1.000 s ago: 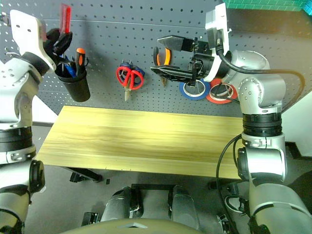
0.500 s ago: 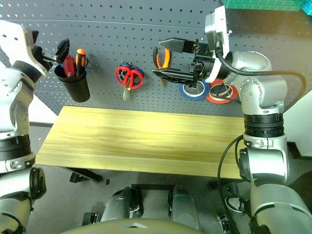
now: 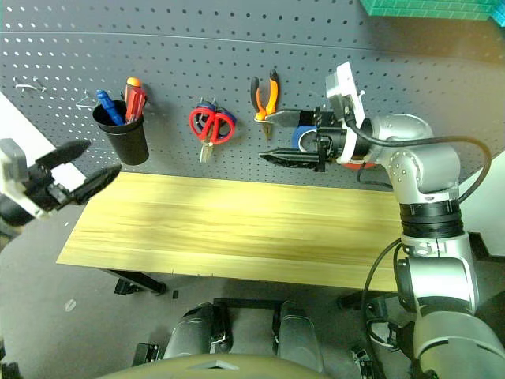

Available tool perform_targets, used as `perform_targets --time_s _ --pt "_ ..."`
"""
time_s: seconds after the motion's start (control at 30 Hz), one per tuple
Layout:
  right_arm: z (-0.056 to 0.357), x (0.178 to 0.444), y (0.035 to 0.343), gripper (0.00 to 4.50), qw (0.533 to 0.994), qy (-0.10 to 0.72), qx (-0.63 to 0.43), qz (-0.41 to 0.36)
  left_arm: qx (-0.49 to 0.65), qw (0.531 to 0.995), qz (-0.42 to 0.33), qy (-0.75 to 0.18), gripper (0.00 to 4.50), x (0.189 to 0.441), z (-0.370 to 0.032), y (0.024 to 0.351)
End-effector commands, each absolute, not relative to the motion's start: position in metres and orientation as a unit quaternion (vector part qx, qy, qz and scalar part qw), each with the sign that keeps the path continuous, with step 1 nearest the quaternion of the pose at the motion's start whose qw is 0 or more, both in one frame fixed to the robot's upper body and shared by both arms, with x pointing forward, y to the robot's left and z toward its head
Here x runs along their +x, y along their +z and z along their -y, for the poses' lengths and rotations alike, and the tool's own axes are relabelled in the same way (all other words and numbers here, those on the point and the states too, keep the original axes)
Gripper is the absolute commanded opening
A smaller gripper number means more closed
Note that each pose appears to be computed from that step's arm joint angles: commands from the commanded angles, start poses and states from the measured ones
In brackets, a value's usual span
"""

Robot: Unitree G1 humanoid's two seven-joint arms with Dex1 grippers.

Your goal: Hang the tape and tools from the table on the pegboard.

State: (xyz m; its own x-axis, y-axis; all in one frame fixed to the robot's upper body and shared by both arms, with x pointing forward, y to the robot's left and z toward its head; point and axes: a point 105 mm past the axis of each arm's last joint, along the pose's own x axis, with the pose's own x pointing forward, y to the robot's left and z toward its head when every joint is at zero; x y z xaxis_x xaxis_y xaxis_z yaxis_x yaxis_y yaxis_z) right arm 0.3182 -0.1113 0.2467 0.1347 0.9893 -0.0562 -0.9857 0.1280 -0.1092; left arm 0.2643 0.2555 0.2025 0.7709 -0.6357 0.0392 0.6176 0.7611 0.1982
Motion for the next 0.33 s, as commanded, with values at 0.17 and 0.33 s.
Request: perform_targets --time_s 0.17,0.33 --pt "0.129 0.313 0.231 4.5 0.739 0.668 -0.076 -0.031 0.111 0.901 0.05 -0.416 4.47 0.243 -0.255 0.183" --pt "0.14 0.317 0.213 4.5 0.75 0.654 -0.08 -0.06 0.114 0.891 0.048 -0.436 4.47 0.246 -0.258 0.179"
